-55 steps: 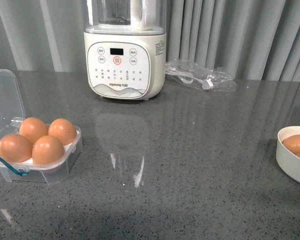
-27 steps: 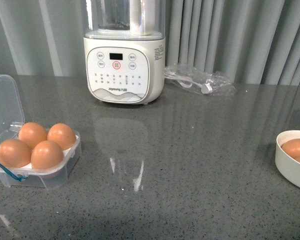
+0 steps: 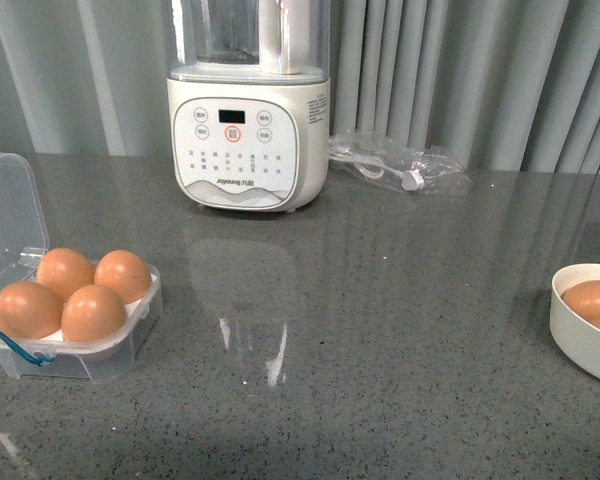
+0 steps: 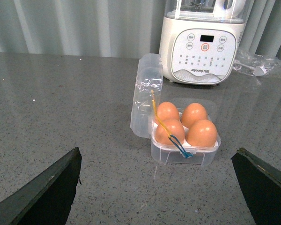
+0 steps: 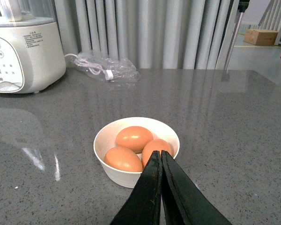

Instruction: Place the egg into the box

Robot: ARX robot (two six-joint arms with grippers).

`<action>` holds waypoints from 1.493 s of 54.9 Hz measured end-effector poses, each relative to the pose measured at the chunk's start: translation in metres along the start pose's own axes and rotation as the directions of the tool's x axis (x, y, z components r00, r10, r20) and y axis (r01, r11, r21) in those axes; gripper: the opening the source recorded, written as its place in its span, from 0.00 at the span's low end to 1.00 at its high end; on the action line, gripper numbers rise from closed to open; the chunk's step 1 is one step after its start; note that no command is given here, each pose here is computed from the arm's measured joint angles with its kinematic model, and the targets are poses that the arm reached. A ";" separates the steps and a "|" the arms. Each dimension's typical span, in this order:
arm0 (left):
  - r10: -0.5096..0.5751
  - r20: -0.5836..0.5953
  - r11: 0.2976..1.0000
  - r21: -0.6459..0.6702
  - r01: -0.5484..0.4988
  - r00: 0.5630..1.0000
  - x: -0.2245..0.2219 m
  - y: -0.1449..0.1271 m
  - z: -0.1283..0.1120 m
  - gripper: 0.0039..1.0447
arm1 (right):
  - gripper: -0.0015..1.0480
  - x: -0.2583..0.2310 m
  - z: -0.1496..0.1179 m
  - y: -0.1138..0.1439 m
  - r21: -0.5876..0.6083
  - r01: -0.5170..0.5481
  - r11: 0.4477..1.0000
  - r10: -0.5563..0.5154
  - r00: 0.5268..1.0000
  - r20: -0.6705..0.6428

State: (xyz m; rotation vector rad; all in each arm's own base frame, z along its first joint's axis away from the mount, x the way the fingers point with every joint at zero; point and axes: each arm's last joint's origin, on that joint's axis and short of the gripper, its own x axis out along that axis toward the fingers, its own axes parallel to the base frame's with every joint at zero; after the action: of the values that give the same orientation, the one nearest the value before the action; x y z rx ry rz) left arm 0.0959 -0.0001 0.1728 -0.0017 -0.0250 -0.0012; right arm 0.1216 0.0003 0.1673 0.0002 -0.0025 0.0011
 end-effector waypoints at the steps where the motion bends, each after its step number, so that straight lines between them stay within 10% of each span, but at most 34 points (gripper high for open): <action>1: 0.000 0.000 1.000 0.000 0.000 1.000 0.000 0.000 0.000 0.94 | 0.03 0.000 0.000 0.000 0.000 0.000 1.000 0.000 1.000 0.000; 52: 0.000 0.000 1.000 0.000 0.000 1.000 0.000 0.000 0.000 0.94 | 0.03 -0.024 -0.003 0.000 0.000 -0.002 1.000 0.002 1.000 -0.003; 82: 0.000 0.000 1.000 0.000 0.000 1.000 0.000 0.000 0.000 0.94 | 0.93 -0.024 -0.003 0.000 0.000 -0.002 1.000 0.002 1.000 -0.003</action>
State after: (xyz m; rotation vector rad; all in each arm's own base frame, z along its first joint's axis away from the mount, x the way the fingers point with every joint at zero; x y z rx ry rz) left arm 0.0959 -0.0002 0.1728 -0.0021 -0.0250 -0.0016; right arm 0.0978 0.0003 0.1644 -0.0002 0.0006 0.0034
